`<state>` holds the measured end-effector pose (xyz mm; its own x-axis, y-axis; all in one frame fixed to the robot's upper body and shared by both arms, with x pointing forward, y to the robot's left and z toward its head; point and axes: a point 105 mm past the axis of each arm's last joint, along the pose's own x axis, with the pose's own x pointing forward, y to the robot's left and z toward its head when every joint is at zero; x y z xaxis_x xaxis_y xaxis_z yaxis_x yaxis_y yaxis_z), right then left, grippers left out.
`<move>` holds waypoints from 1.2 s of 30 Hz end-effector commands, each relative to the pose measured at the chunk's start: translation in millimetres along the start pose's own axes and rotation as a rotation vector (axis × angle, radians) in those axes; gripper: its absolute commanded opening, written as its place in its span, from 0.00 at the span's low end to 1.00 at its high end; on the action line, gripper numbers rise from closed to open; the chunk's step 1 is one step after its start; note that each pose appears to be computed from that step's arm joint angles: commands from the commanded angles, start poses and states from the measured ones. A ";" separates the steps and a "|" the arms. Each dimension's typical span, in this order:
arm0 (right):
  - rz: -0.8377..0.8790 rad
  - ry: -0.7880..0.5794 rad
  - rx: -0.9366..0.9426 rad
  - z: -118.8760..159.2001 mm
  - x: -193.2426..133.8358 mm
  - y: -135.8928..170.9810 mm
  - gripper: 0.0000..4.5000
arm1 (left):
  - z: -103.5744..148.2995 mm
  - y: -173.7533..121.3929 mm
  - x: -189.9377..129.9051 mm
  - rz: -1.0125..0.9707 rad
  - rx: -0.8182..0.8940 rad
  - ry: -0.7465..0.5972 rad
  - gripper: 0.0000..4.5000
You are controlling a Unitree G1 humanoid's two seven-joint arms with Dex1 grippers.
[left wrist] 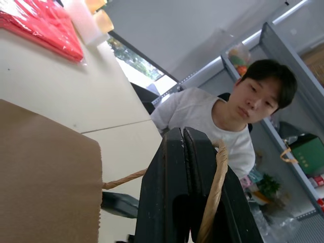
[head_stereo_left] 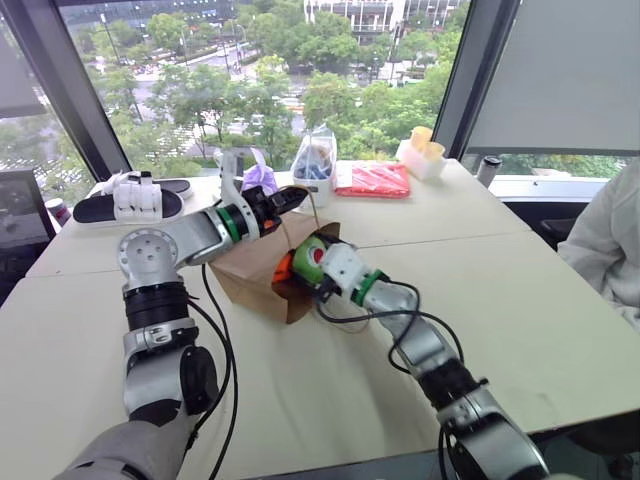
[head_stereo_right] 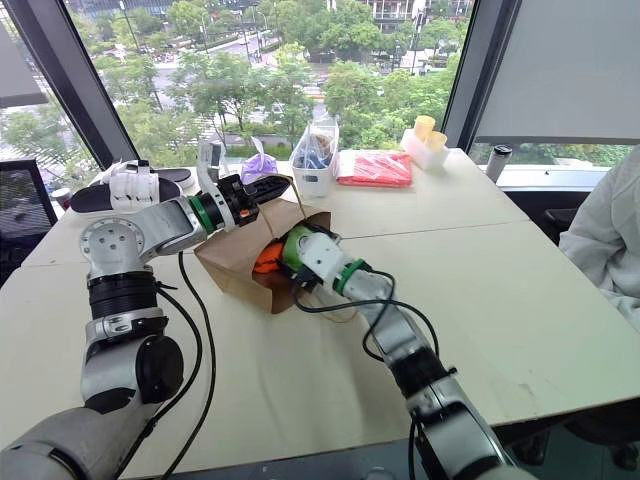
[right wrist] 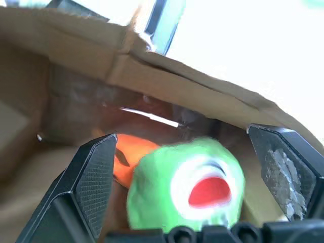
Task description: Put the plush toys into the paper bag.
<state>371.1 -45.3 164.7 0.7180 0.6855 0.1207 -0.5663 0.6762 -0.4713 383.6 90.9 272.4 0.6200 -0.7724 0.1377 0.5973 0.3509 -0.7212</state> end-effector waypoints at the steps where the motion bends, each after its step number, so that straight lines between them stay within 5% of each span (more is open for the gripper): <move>1: -0.095 0.016 0.072 7.7 -26.9 -29.9 0.98 | 11.5 -11.6 -4.1 -0.039 0.026 -0.038 0.00; 8: -0.214 0.307 0.502 -53.6 -94.6 -37.0 0.98 | 18.0 -9.7 -8.0 -0.032 0.027 -0.052 0.00; 11: -0.168 0.285 0.785 -52.3 -101.4 -15.3 0.98 | 18.0 -9.0 -8.3 -0.032 0.025 -0.053 0.00; 17: -0.131 0.248 1.029 -44.6 -95.2 12.6 0.98 | 16.3 -9.4 -6.8 -0.037 0.023 -0.053 0.00; 25: -0.064 0.321 1.107 -52.3 -88.1 44.9 0.98 | 16.2 -9.4 -6.1 -0.037 0.022 -0.053 0.00; 28: -0.094 0.283 1.117 -50.1 -83.2 38.3 0.81 | 16.0 -9.3 -6.2 -0.036 0.023 -0.052 0.00; 35: -0.131 0.213 1.106 -42.2 -79.9 19.6 0.04 | 18.0 -8.6 -7.0 -0.031 0.031 -0.055 0.00; 36: -0.131 0.196 1.108 -39.7 -79.7 16.9 0.02 | 18.1 -8.8 -6.7 -0.032 0.034 -0.053 0.00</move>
<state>318.1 -95.6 96.6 0.7827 0.6064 -0.1402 -0.4314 0.6909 0.5801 385.7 101.8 275.0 0.6380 -0.7551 0.1508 0.5911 0.3547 -0.7244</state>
